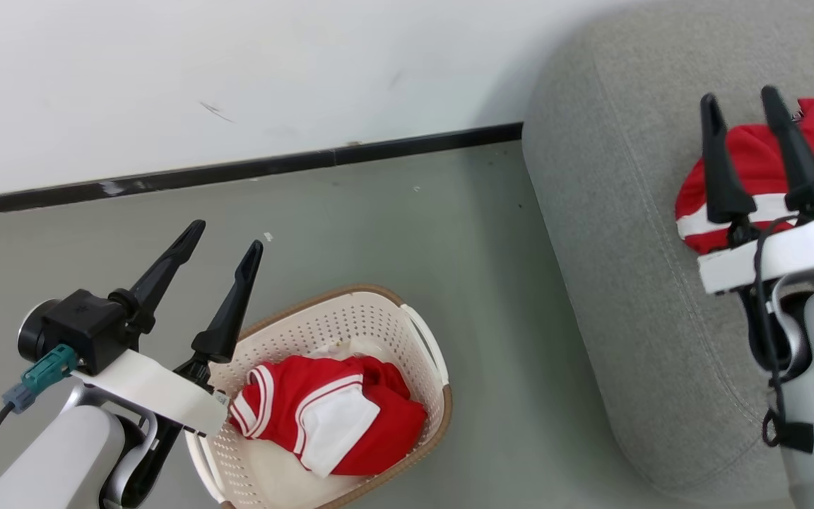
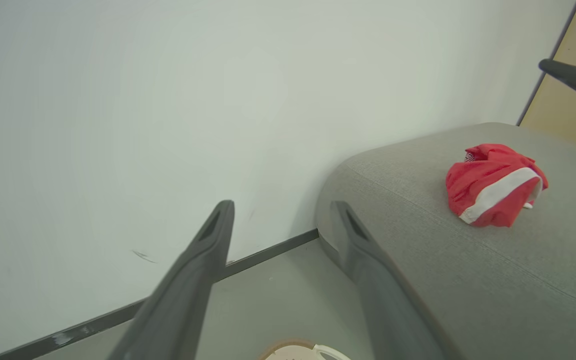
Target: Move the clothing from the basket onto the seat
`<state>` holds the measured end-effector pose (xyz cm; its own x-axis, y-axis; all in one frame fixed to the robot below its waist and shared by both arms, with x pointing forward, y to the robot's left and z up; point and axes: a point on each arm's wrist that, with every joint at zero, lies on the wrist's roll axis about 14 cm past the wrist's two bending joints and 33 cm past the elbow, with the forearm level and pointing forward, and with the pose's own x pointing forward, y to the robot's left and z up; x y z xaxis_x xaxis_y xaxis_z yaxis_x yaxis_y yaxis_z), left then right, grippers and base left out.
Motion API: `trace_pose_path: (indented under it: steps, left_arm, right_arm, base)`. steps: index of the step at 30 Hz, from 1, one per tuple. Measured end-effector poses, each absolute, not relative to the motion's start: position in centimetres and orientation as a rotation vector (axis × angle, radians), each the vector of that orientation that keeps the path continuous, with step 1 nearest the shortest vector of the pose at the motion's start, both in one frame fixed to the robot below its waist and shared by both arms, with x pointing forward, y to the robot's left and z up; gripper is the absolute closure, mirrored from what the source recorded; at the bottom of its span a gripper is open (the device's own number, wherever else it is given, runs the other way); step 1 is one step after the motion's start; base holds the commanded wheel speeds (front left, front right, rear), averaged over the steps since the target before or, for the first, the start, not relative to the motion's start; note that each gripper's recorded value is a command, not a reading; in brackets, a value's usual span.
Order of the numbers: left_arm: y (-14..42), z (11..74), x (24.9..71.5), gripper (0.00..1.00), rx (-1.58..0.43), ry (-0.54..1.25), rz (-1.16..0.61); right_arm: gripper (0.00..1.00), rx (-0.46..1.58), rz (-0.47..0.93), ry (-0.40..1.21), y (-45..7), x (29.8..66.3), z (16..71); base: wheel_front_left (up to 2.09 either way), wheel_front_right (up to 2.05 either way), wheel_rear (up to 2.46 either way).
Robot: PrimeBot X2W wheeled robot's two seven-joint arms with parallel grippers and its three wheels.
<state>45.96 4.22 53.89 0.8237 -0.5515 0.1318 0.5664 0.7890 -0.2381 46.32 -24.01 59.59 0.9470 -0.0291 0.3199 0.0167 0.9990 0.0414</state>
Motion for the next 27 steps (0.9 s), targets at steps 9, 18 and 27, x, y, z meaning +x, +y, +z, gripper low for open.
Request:
trace_pose_path:
  steps: [9,18,27]
  left_arm:
    - [8.1,53.6,44.6,0.00,-0.276,-0.042,-0.461]
    - [11.8,53.0,42.6,0.00,-0.278,-0.033,-0.325]
    - [14.5,52.3,40.3,0.00,-0.306,-0.019,-0.212]
  right_arm:
    - [0.00,0.096,0.048,-0.315,-20.7,45.3,59.0]
    - [0.00,0.142,0.119,-0.286,-17.6,43.8,57.9]
    - [0.00,0.165,0.172,-0.226,-15.3,41.7,55.9]
  base:
    - [0.00,0.00,0.00]
    - [0.00,0.00,0.00]
    - [0.00,0.00,0.00]
